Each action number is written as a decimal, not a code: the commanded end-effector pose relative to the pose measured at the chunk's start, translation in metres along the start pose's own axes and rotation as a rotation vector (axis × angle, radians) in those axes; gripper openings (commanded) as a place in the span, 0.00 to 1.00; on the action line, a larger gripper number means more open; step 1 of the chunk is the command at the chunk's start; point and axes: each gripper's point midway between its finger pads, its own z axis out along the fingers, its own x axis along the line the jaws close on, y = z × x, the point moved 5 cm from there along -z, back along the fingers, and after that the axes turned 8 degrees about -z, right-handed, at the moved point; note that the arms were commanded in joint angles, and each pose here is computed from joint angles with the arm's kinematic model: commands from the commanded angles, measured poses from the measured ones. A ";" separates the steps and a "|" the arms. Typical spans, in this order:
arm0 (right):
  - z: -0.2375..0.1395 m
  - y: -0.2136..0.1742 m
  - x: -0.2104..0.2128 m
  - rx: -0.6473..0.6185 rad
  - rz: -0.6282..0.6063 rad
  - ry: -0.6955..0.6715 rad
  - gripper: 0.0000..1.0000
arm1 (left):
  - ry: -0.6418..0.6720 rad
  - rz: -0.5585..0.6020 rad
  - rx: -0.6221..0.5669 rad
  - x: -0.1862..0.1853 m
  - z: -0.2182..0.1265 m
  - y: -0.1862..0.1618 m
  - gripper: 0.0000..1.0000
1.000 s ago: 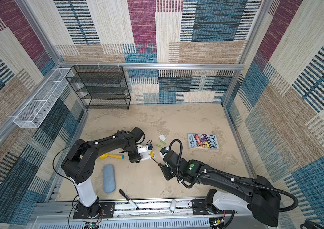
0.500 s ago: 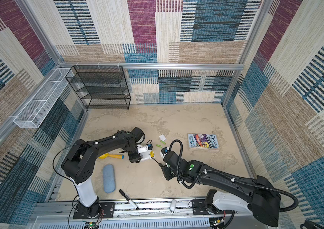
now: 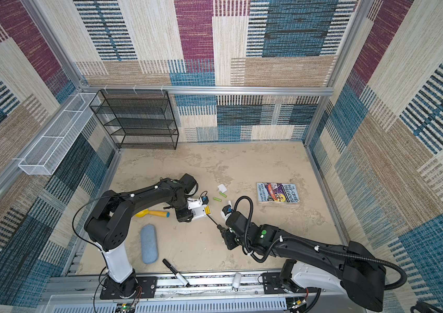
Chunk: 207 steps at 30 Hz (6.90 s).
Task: Unload the batteries from the remote control
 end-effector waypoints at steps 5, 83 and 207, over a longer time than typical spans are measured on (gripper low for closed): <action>0.007 0.002 -0.008 -0.124 0.098 -0.029 0.00 | -0.067 -0.008 0.121 -0.014 0.005 -0.022 0.52; 0.024 -0.037 -0.031 -0.417 -0.003 -0.150 0.00 | -0.129 -0.020 0.152 -0.024 0.009 -0.024 0.51; 0.051 -0.036 -0.016 -0.440 -0.143 -0.203 0.00 | -0.159 -0.021 0.175 -0.028 0.007 -0.027 0.50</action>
